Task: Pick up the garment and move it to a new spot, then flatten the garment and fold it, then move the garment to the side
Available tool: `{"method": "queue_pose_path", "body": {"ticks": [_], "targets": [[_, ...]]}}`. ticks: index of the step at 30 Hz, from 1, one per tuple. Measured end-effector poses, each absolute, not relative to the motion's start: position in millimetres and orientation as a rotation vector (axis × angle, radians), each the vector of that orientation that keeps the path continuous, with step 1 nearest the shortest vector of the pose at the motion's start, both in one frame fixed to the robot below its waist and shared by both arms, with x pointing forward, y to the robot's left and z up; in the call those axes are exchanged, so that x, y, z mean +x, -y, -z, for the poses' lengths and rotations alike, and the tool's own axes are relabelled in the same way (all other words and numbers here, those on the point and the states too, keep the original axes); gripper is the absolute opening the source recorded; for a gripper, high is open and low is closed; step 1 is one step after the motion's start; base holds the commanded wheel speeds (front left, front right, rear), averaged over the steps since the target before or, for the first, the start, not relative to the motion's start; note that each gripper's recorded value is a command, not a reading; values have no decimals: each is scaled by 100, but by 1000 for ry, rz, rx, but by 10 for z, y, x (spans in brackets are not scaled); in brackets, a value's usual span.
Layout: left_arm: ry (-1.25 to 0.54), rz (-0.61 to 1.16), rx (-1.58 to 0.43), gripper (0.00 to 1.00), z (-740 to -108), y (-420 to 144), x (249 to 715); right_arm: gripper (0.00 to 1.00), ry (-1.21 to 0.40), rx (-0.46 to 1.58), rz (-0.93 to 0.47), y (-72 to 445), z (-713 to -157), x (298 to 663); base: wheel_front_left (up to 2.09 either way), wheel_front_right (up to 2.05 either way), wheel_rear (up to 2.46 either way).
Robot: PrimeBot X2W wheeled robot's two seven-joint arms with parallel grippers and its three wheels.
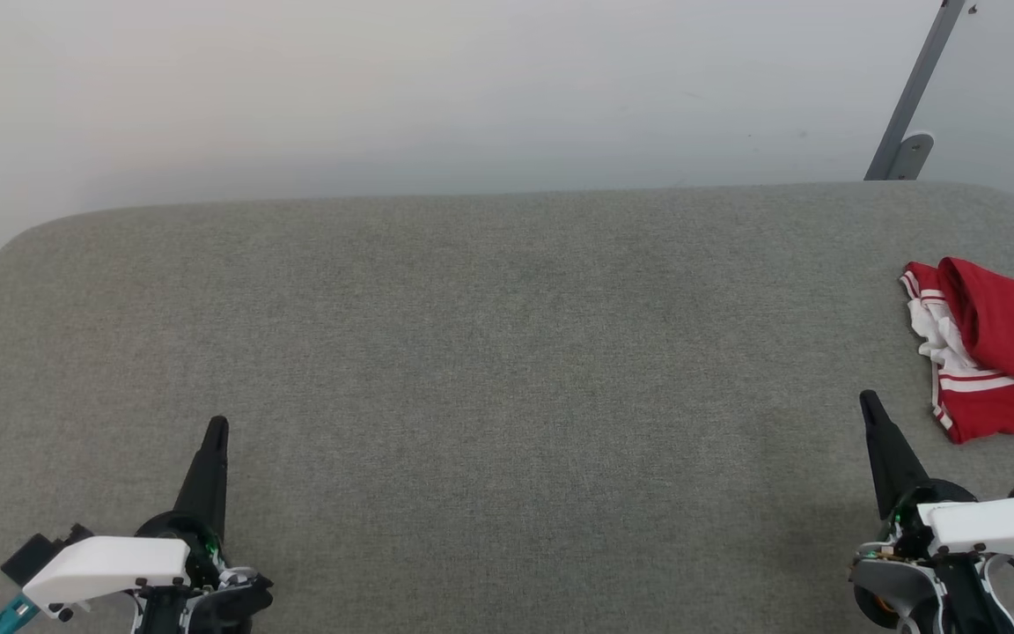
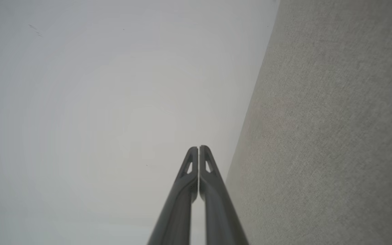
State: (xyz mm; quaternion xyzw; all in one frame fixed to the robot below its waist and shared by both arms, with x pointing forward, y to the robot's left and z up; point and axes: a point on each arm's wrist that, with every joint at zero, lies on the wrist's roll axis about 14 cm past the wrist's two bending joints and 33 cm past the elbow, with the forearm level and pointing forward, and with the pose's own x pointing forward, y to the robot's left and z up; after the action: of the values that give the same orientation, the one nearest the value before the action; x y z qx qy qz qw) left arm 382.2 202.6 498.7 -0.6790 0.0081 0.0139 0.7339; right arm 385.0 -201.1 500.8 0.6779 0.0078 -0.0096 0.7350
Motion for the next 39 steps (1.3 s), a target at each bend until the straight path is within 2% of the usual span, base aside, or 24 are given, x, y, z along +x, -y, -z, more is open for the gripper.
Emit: {"method": "queue_pose_path", "body": {"ticks": [12, 39], "targets": [[-12, -10, -1571, 0, -5033, -1998, 3874, 0, -7, 1570, 6, 2003, -5047, 3877, 0, 0, 0], [-12, -10, -1575, 0, -5035, -1997, 3876, 0, -4, 1572, 4, 2003, -5057, 3884, 0, 0, 0]]}}
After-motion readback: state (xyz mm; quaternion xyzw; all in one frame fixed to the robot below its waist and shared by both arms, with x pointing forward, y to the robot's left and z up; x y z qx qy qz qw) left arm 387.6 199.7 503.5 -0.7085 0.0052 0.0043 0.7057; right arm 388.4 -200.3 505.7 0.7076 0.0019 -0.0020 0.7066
